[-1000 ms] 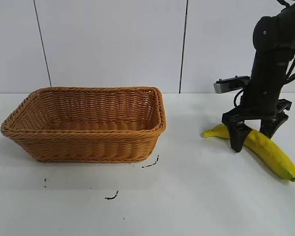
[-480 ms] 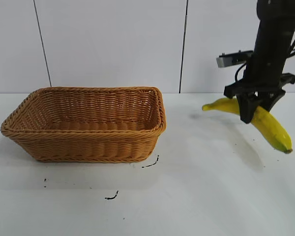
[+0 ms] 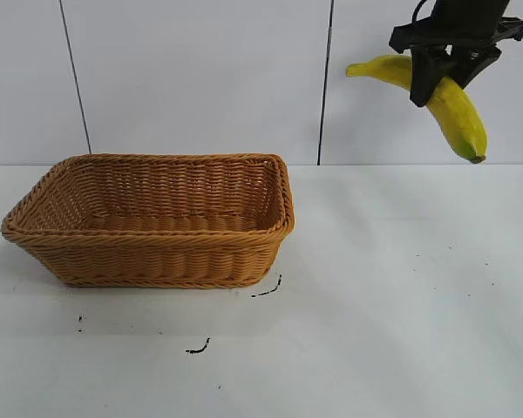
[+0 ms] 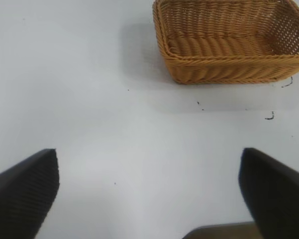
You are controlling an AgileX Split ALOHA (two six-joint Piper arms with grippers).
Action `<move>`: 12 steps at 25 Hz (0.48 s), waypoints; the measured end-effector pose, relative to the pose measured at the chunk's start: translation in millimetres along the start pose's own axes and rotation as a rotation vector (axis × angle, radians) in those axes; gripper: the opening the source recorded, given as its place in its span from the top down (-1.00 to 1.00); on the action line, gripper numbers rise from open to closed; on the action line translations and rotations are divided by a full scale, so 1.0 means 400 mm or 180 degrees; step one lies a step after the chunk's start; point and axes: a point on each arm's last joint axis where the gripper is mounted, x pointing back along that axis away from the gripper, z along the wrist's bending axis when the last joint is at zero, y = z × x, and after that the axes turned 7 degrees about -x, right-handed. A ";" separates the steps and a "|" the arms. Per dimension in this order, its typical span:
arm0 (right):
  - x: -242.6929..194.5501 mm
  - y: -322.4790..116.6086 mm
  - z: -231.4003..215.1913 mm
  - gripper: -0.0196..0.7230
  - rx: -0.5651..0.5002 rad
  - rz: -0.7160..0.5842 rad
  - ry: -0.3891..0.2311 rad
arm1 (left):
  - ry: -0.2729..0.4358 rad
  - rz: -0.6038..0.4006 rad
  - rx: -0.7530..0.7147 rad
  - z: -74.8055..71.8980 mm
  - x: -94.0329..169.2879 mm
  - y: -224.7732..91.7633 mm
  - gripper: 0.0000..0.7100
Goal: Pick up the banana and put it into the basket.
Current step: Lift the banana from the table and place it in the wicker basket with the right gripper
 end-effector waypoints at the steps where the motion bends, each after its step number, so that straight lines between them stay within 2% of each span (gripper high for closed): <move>1: 0.000 0.004 0.022 0.09 0.0066 -0.0004 0.0013 | 0.0000 0.0000 0.0000 0.000 0.000 0.000 -0.96; 7: 0.001 0.038 0.152 0.09 0.0451 -0.0312 0.0079 | 0.0000 0.0000 0.0000 0.000 0.000 0.000 -0.96; 12: 0.013 0.067 0.298 0.09 0.1075 -0.0761 0.0158 | 0.0000 0.0000 0.0000 0.000 0.000 0.000 -0.96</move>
